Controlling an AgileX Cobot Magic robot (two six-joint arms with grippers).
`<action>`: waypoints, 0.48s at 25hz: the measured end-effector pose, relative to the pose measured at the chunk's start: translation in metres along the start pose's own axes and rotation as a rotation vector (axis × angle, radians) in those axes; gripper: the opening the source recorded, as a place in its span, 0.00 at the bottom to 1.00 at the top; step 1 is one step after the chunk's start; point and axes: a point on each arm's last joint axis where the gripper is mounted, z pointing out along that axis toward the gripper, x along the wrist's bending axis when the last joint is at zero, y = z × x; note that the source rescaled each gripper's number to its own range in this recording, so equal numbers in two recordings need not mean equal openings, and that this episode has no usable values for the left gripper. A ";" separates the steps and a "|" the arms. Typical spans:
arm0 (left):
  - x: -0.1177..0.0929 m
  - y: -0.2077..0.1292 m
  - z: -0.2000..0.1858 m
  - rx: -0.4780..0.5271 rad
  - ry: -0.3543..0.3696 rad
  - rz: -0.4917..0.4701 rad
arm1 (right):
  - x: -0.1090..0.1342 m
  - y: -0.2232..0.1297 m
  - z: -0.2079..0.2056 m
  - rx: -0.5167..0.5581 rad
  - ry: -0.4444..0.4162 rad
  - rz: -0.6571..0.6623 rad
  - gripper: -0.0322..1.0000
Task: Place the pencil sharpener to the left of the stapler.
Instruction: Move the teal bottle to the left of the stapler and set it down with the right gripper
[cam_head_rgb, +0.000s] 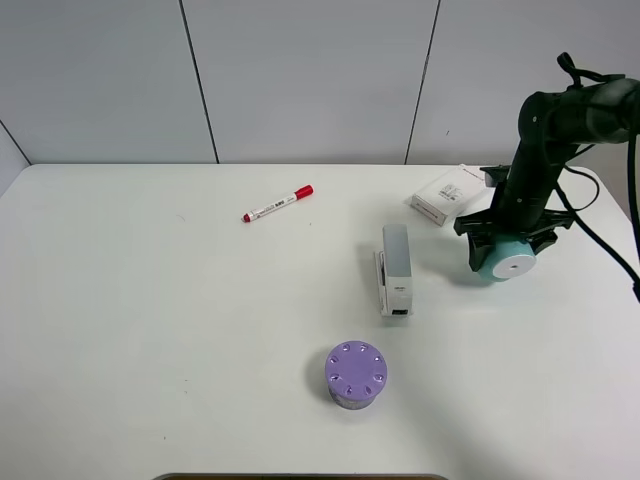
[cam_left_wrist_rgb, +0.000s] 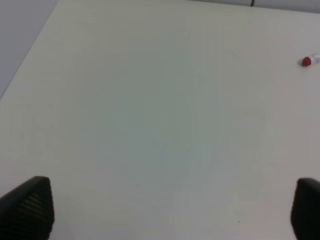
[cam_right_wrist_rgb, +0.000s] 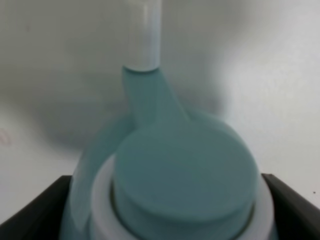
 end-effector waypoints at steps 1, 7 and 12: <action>0.000 0.000 0.000 0.000 0.000 0.000 | 0.000 0.000 -0.004 -0.010 -0.001 0.000 0.03; 0.000 0.000 0.000 0.000 0.000 0.000 | 0.001 -0.005 -0.033 -0.087 0.001 0.001 0.03; 0.000 0.000 0.000 0.000 0.000 0.000 | 0.007 -0.008 -0.064 -0.170 0.056 0.026 0.03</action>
